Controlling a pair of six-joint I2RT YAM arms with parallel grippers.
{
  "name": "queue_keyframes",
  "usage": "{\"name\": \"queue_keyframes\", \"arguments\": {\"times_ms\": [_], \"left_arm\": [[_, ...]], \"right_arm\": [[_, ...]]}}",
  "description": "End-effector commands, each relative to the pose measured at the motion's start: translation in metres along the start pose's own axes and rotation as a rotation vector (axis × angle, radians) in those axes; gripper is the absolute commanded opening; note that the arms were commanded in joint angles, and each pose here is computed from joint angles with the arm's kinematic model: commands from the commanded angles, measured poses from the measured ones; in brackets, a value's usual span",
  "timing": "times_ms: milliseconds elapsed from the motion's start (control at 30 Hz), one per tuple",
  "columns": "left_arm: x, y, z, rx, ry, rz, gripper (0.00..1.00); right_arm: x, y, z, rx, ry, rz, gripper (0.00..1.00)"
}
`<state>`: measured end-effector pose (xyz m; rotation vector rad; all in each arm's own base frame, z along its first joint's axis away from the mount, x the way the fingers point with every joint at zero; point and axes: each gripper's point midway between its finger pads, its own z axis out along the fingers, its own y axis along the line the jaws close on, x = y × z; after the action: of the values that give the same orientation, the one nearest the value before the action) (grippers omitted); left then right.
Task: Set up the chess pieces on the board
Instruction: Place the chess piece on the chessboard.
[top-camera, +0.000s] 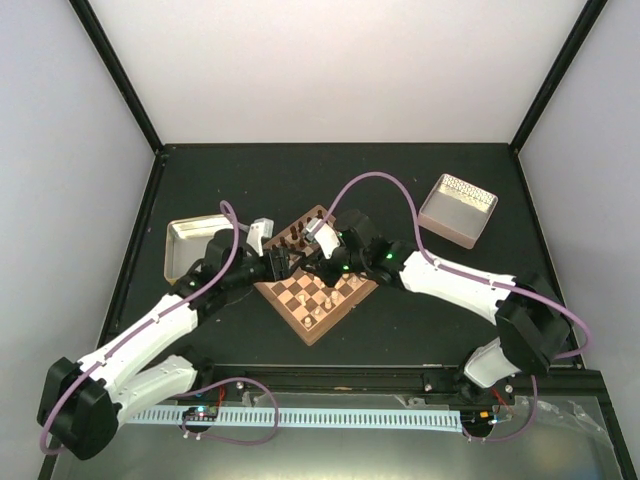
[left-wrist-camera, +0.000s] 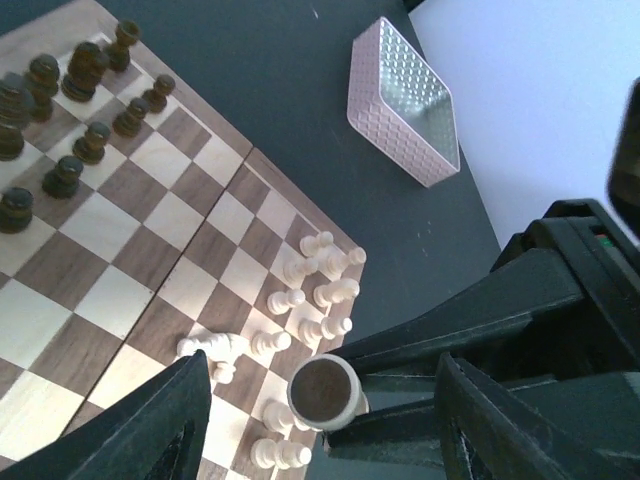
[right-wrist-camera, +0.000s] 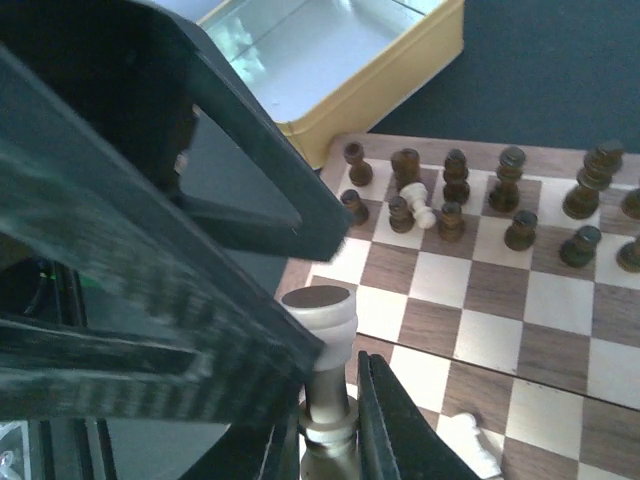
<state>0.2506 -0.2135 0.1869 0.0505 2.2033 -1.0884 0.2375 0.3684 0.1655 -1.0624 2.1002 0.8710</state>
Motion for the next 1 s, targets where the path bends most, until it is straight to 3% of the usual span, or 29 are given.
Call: {"name": "queue_keyframes", "arguments": {"times_ms": [0,400,533,600,767,967], "left_arm": [[-0.007,-0.024,0.0,0.095,0.016,0.01,0.61],[-0.003,-0.037,0.002,0.177,0.045,-0.041,0.11],[-0.008,-0.045,-0.004,0.212,0.023,-0.061,0.08],[-0.014,-0.053,-0.009,0.238,-0.002,-0.071,0.07],[-0.036,-0.078,-0.029,0.328,-0.09,-0.115,0.06],[-0.065,-0.104,-0.051,0.419,-0.188,-0.208,0.06]], "right_arm": [[-0.028,0.022,-0.014,-0.074,-0.099,-0.074,0.04],[-0.036,0.028,-0.02,-0.084,-0.134,-0.064,0.09],[-0.04,0.027,-0.031,-0.071,-0.186,-0.009,0.22],[-0.045,0.026,-0.041,-0.068,-0.234,0.057,0.37],[-0.062,0.035,-0.076,-0.159,-0.435,0.247,0.58],[-0.074,0.037,-0.106,-0.261,-0.599,0.478,0.61]]}}
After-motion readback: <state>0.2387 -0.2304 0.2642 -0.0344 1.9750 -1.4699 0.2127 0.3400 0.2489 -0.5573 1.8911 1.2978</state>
